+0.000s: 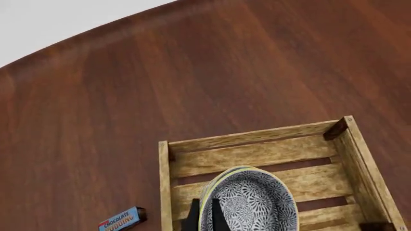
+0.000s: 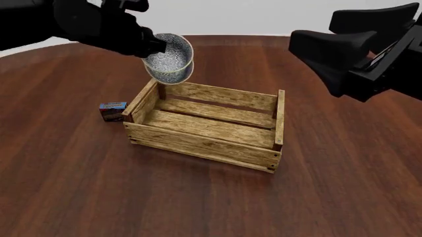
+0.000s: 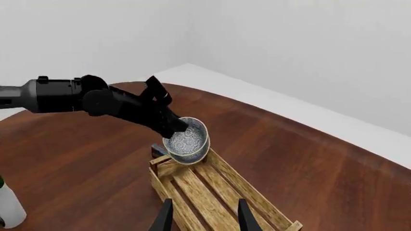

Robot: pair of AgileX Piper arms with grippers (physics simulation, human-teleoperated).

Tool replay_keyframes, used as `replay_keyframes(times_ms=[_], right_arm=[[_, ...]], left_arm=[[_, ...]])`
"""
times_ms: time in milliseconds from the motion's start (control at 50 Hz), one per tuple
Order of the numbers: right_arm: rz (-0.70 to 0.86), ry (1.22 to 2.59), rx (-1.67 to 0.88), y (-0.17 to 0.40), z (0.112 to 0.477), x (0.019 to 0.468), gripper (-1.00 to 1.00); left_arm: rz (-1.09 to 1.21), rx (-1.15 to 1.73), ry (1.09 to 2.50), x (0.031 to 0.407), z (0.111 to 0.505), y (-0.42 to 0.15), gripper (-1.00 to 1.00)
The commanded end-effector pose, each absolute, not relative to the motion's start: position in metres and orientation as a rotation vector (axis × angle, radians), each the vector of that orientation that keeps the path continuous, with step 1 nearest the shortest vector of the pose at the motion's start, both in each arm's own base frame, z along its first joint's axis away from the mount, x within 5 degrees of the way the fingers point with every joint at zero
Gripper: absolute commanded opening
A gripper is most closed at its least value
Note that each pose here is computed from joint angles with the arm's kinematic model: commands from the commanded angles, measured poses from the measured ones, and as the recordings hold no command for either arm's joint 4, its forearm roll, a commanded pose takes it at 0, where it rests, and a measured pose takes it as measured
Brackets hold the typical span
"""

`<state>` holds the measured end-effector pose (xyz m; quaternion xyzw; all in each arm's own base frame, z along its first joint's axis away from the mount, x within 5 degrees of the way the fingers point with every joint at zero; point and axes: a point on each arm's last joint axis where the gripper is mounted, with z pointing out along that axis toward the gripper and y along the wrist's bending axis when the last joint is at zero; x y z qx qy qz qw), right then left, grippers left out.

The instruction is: Stack the right bowl on the left bowl and place them in the tray.

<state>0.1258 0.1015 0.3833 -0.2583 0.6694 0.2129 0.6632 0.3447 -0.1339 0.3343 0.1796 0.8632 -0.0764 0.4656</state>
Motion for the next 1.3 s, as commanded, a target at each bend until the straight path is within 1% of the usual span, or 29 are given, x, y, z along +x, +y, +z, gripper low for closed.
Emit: replay_keyframes(times_ms=[20,260,360,800,1300], right_arm=[[0.483,1.514,-0.585,0.101,0.383,0.125,1.00],[0.478,1.510,-0.573,0.097,0.385,0.123,1.00],[0.475,1.513,-0.578,0.099,0.384,0.124,1.00],[0.472,1.515,-0.574,0.099,0.385,0.125,1.00],[0.471,1.507,-0.572,0.096,0.386,0.122,1.00]], left_arm=[[-0.221,0.433,2.115,0.352,0.337,-0.146,-1.00],[-0.245,0.426,2.151,0.369,0.318,-0.161,-1.00],[-0.256,0.425,2.177,0.375,0.303,-0.169,-1.00],[-0.276,0.432,2.230,0.385,0.268,-0.186,-1.00],[-0.279,0.433,2.276,0.396,0.240,-0.196,-1.00]])
